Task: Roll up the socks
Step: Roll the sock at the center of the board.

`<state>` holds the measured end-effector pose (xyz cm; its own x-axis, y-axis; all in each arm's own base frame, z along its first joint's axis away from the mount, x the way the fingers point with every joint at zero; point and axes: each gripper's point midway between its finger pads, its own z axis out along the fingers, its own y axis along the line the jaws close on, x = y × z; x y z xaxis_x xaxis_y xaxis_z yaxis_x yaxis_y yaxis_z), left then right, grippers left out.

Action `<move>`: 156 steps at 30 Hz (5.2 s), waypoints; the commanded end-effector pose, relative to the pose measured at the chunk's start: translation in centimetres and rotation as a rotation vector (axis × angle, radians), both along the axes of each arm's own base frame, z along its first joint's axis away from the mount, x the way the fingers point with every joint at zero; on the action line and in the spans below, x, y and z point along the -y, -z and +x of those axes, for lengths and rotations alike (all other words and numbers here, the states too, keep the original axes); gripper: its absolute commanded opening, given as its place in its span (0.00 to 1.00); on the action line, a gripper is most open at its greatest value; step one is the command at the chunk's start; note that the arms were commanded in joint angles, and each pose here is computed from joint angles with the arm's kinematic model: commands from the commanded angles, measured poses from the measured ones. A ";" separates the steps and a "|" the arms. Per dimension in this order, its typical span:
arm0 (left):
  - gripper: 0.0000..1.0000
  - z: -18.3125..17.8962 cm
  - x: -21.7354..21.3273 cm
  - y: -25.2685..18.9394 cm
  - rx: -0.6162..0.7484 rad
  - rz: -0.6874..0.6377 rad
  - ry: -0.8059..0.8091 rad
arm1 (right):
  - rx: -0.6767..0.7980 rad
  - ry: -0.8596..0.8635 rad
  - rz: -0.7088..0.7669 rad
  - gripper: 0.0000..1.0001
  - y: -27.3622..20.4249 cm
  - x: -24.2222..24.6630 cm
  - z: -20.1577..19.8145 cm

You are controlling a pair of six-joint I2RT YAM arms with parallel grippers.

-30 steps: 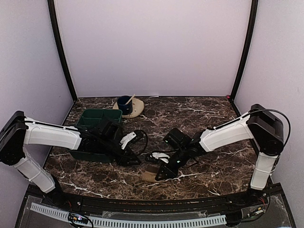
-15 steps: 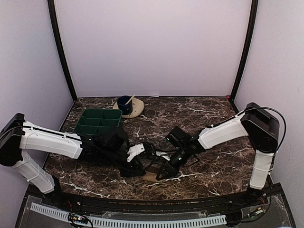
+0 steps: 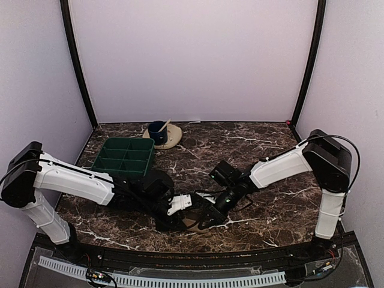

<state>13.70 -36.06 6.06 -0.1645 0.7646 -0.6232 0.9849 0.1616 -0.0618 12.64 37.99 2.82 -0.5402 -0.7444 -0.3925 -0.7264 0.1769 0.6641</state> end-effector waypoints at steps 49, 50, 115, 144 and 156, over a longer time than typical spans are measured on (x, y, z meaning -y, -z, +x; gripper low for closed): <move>0.00 -2.0 1.7 3.7 -0.014 0.155 0.191 | -0.057 0.056 -0.170 0.27 3.1 3.4 -0.3; 0.00 -2.0 1.7 3.8 -0.020 0.159 0.193 | -0.055 0.063 -0.167 0.29 2.9 3.4 -0.2; 0.00 -0.9 3.3 5.0 -0.570 0.238 0.166 | 0.595 0.570 -0.075 0.37 -5.2 9.1 4.2; 0.00 -0.2 3.6 5.1 -0.732 0.214 0.143 | 0.947 0.102 -0.145 0.41 -3.0 2.9 -2.2; 0.00 -0.2 3.6 5.1 -0.760 0.204 0.142 | 1.035 0.027 -0.206 0.46 -1.9 2.2 -1.2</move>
